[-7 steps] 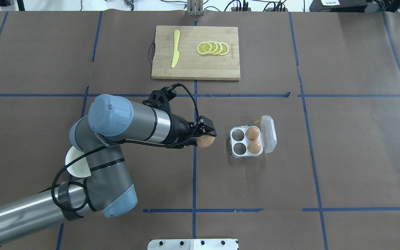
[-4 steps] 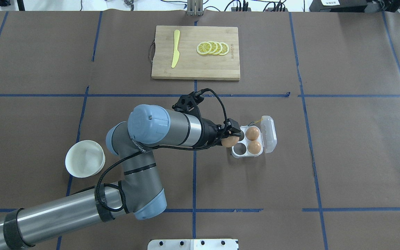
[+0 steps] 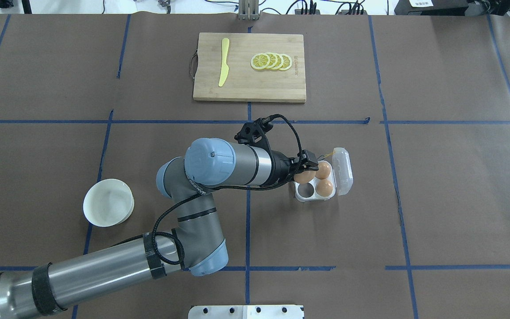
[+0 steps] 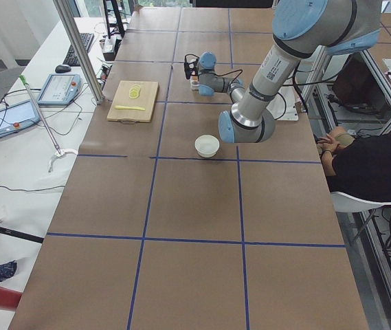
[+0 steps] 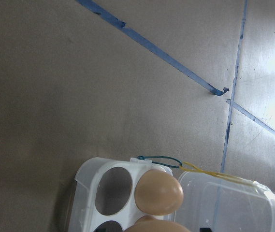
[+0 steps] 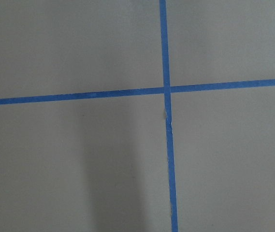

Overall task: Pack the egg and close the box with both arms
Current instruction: 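Lower the egg into an empty carton cup and open the left gripper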

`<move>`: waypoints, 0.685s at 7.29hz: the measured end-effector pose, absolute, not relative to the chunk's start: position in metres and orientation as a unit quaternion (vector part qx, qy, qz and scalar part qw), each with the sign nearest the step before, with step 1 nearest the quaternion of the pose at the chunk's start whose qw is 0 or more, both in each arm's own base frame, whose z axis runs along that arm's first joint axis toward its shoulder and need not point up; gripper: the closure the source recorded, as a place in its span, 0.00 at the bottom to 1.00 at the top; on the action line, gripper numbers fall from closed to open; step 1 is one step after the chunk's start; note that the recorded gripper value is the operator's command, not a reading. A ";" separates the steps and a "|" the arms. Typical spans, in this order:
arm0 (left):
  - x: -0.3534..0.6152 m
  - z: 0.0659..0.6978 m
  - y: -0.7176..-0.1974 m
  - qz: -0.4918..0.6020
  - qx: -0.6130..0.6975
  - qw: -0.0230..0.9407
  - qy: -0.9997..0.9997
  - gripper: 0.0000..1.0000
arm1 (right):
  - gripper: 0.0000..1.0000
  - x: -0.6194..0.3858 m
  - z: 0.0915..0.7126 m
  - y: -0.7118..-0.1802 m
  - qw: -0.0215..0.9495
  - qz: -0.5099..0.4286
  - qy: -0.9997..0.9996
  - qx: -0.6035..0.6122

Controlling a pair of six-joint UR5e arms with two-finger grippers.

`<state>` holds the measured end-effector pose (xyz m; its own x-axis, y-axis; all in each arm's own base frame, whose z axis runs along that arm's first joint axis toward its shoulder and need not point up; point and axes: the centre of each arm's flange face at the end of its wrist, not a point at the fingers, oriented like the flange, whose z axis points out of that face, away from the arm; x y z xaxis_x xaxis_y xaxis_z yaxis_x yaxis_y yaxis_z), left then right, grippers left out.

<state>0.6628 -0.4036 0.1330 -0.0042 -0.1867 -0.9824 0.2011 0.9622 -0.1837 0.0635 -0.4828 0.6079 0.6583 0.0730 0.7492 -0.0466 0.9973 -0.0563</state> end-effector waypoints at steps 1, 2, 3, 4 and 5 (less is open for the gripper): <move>0.665 0.132 -0.405 -0.138 0.005 0.706 0.695 0.00 | 0.00 0.063 0.607 -0.483 0.910 0.033 -0.412 -0.016; 0.666 0.133 -0.405 -0.138 0.005 0.706 0.695 0.00 | 0.00 0.063 0.606 -0.483 0.910 0.033 -0.413 -0.015; 0.663 0.131 -0.407 -0.138 0.007 0.705 0.696 0.00 | 0.00 0.063 0.604 -0.483 0.909 0.032 -0.415 -0.013; 0.654 0.130 -0.411 -0.138 0.010 0.703 0.698 0.00 | 0.00 0.062 0.598 -0.484 0.908 0.035 -0.417 -0.010; 0.639 0.133 -0.417 -0.136 0.007 0.705 0.696 0.00 | 0.00 0.056 0.586 -0.487 0.907 0.042 -0.419 -0.010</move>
<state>0.6393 -0.4171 0.1332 -0.0064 -0.1808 -0.9835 0.2014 0.9631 -0.1784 0.0564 -0.4875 0.5860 0.6447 0.0844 0.7597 -0.0679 0.9963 -0.0530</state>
